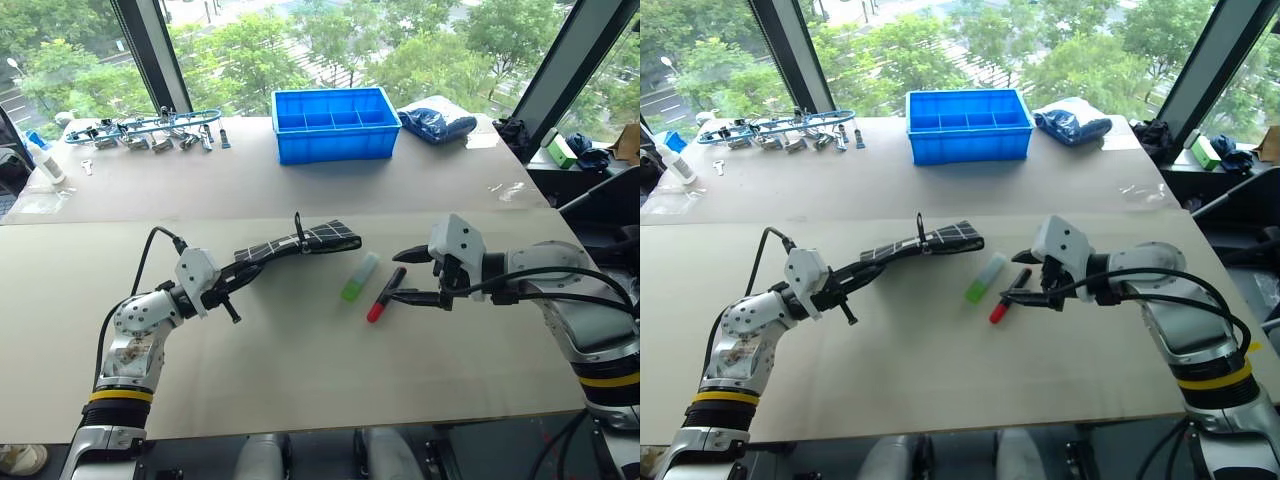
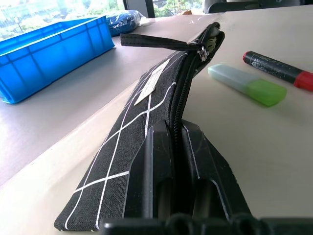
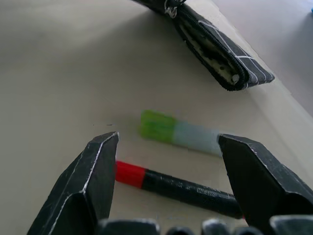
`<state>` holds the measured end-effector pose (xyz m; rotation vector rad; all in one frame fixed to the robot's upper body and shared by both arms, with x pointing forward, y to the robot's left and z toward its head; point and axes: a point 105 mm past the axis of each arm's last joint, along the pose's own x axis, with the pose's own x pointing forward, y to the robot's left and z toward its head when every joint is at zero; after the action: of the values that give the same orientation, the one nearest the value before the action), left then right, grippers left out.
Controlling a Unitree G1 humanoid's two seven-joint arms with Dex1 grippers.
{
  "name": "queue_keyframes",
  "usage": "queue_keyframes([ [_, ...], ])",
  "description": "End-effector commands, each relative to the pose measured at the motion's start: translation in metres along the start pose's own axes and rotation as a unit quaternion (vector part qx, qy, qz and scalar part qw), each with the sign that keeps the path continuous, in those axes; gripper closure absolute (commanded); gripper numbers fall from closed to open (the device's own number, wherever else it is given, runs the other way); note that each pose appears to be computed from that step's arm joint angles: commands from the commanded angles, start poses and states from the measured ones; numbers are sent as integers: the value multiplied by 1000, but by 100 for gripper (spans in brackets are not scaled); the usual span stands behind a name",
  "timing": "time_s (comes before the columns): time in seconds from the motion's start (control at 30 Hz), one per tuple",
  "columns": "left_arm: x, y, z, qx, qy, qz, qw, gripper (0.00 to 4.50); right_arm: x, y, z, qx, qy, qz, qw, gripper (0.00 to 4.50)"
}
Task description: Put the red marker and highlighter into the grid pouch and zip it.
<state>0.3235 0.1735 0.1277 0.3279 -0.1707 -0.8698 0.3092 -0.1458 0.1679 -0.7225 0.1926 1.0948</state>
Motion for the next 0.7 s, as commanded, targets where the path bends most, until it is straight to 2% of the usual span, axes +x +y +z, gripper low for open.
queue_keyframes([
  [0.03, -1, 3, 12, 13, -18, 4, 1000, 450, 0, -11, -8, -72, 22, -10, 997, 90],
  [0.17, 0, 2, 11, 11, -18, 3, 1000, 450, 8, -16, -20, -141, 58, 23, 988, 90],
  [0.4, -1, 1, 11, 11, -19, 9, 1000, 450, 15, -30, -41, -193, 116, 89, 970, 90],
  [0.7, -3, 1, 9, 11, -18, 18, 1000, 450, 26, -42, -45, -239, 138, 134, 952, 90],
])
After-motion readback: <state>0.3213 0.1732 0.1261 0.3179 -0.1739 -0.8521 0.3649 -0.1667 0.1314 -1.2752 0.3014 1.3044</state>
